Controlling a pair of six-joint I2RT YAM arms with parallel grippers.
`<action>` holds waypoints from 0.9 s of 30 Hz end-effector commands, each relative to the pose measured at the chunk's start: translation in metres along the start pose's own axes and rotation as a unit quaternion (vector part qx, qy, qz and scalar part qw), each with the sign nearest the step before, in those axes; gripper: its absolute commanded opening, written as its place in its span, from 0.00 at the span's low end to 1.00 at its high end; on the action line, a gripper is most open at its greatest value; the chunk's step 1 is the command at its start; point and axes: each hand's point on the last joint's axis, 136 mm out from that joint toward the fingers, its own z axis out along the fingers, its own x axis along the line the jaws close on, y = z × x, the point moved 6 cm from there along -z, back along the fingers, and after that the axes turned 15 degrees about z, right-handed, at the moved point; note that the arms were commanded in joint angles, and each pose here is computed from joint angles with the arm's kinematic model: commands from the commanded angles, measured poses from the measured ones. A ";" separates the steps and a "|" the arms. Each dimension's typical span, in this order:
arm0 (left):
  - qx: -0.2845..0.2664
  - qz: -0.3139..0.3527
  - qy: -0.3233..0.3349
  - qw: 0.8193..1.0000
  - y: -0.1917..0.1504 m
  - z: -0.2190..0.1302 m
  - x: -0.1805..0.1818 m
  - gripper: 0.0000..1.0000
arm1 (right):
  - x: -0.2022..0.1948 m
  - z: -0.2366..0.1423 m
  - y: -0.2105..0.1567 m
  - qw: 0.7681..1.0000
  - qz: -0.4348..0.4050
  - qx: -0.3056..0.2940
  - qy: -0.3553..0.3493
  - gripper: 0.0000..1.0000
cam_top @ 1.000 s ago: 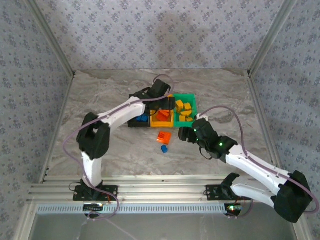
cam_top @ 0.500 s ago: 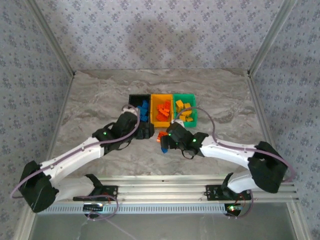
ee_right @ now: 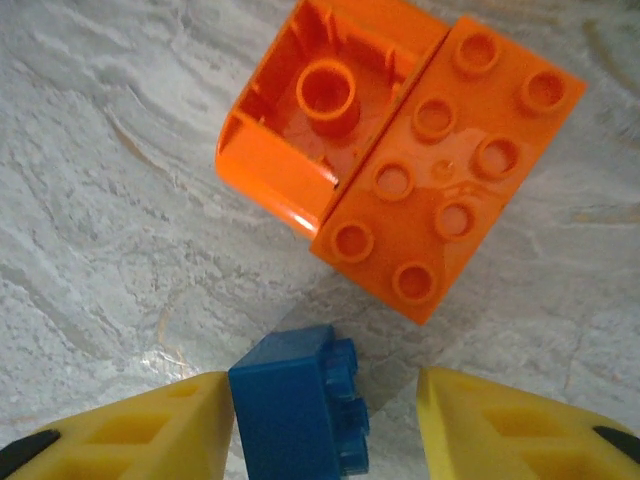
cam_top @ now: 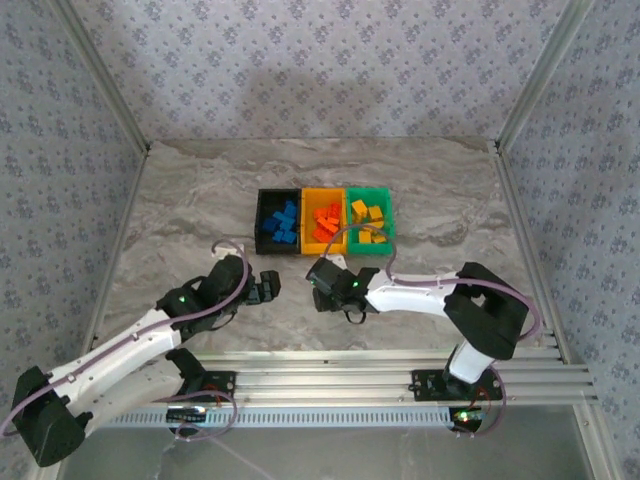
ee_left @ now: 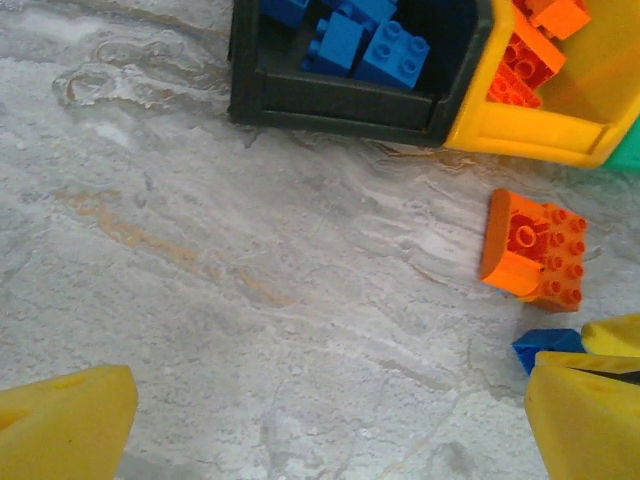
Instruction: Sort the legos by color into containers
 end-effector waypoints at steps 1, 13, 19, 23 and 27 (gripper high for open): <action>0.002 -0.009 0.024 1.000 -0.004 -0.002 0.010 1.00 | 0.000 0.004 -0.005 1.000 0.001 0.008 -0.022 0.50; 0.006 -0.009 0.032 0.999 -0.008 0.001 0.015 1.00 | 0.023 -0.024 0.006 0.998 -0.039 -0.025 0.042 0.29; 0.021 -0.011 0.047 0.999 -0.016 0.001 0.021 1.00 | 0.061 -0.058 0.047 0.991 -0.059 -0.051 0.107 0.28; 0.024 -0.020 0.044 0.999 -0.022 0.000 0.024 1.00 | 0.089 -0.055 0.090 0.988 -0.058 -0.067 0.126 0.29; 0.019 -0.025 0.033 0.999 -0.024 -0.003 0.024 1.00 | 0.107 -0.035 0.128 0.987 -0.057 -0.085 0.122 0.29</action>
